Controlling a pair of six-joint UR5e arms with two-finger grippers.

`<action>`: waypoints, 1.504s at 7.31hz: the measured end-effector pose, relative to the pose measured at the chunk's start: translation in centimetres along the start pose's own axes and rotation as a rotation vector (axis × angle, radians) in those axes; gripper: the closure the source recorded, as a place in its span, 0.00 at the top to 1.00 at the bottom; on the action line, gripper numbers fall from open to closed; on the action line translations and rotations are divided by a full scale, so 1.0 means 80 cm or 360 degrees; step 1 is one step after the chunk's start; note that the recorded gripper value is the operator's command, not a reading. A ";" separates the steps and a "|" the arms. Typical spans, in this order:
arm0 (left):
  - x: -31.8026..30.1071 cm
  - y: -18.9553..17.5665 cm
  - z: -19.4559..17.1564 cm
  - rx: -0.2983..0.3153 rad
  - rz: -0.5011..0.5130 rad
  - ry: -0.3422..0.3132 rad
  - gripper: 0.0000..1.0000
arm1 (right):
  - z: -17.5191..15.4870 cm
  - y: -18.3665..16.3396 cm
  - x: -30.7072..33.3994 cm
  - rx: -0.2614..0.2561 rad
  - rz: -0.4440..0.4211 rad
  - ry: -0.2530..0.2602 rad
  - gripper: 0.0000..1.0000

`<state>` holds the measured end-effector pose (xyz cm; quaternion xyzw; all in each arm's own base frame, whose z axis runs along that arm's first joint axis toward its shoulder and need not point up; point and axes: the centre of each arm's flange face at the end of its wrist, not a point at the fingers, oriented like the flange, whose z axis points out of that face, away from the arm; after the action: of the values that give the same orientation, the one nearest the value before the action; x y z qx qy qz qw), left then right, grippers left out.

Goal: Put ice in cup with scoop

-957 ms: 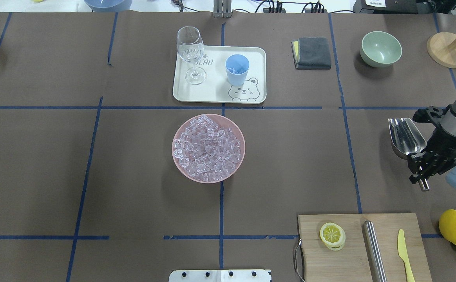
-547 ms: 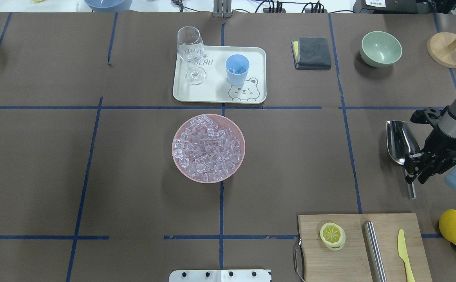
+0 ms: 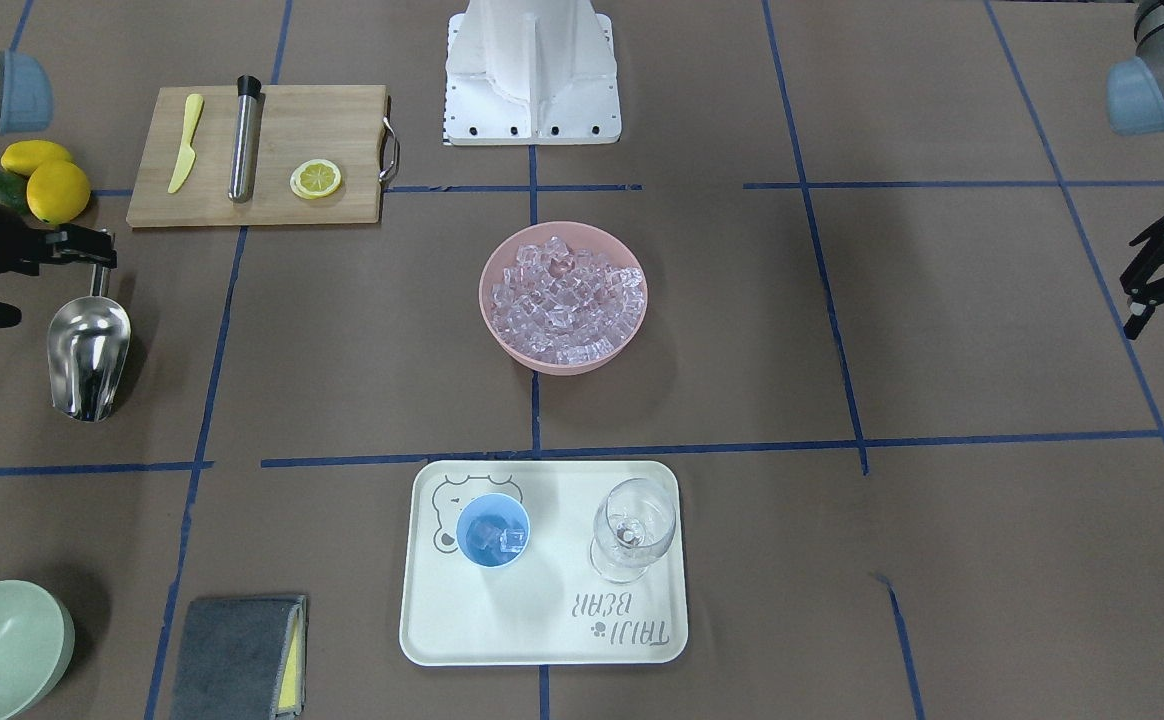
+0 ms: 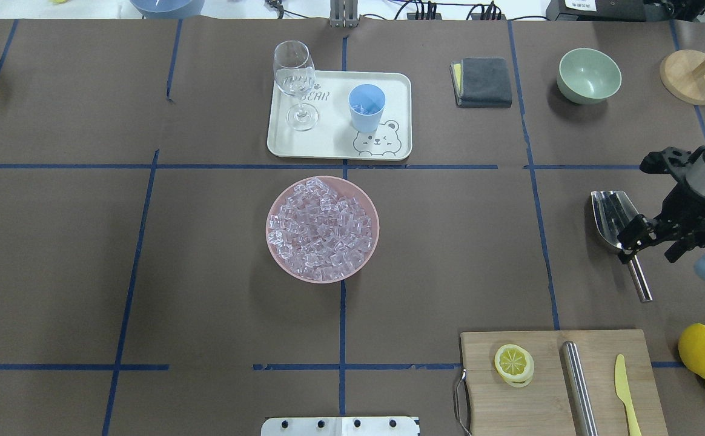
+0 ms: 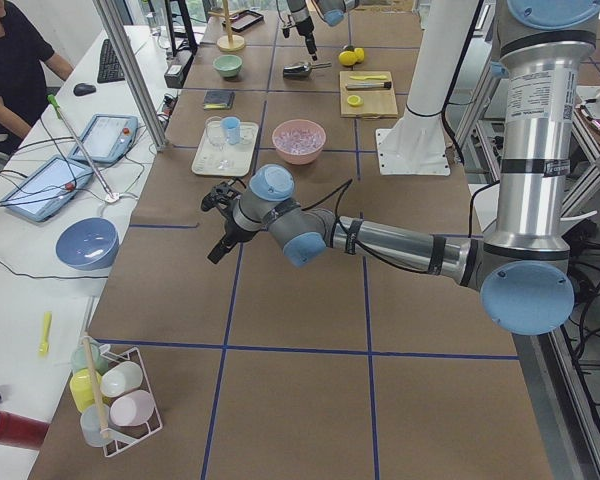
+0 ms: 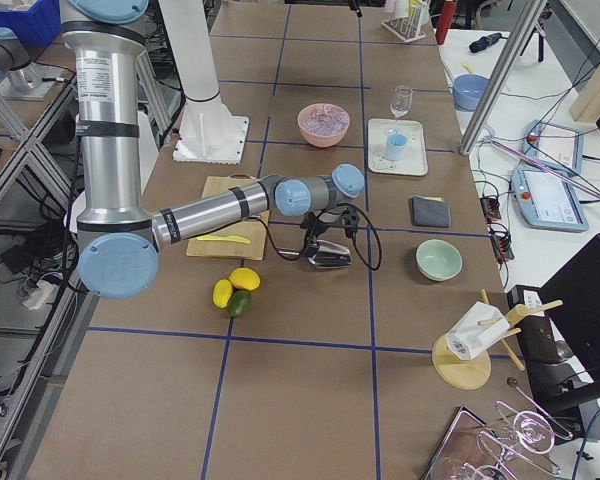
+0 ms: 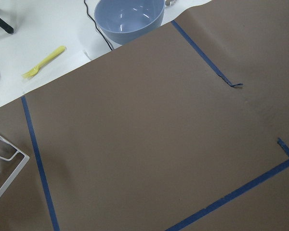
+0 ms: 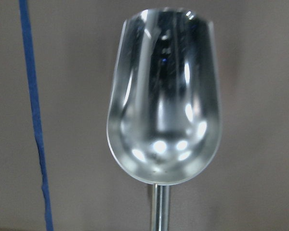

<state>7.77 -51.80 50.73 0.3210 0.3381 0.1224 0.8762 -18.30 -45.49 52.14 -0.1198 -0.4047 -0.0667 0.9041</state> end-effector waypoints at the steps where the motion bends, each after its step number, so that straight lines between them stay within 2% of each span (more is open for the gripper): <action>1: 0.000 -0.002 0.002 -0.0048 -0.0025 -0.0007 1.00 | -0.043 -0.004 0.032 0.0118 -0.0006 -0.0005 1.00; 2: 0.000 -0.005 0.002 -0.0110 -0.0040 -0.0021 1.00 | -0.076 -0.004 0.076 0.0205 -0.0090 0.0002 1.00; 3: -0.003 -0.008 0.001 -0.0193 -0.0012 -0.0042 1.00 | -0.096 -0.001 0.125 0.0260 -0.0187 0.0017 1.00; 5: -0.032 -0.028 -0.017 -0.0378 0.0031 -0.0108 1.00 | -0.117 0.004 0.198 0.0318 -0.0259 0.0051 1.00; 6: -0.055 -0.024 -0.029 -0.0452 -0.0008 -0.0088 1.00 | -0.119 0.006 0.218 0.0324 -0.0243 0.0065 1.00; 7: -0.085 -0.004 -0.040 -0.0496 -0.0097 -0.0022 1.00 | -0.118 0.006 0.230 0.0322 -0.0220 0.0079 1.00; 9: -0.140 0.073 -0.039 -0.0587 -0.0225 0.0113 1.00 | -0.131 0.009 0.247 0.0359 -0.0182 0.0093 1.00; 11: -0.160 0.116 -0.028 -0.0655 -0.0246 0.0154 1.00 | -0.139 0.015 0.266 0.0389 -0.0143 0.0089 1.00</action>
<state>-3.21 -49.17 62.05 0.1024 0.3714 0.1365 0.9127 4.02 -47.88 60.70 0.0115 -0.3895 -0.0608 0.9190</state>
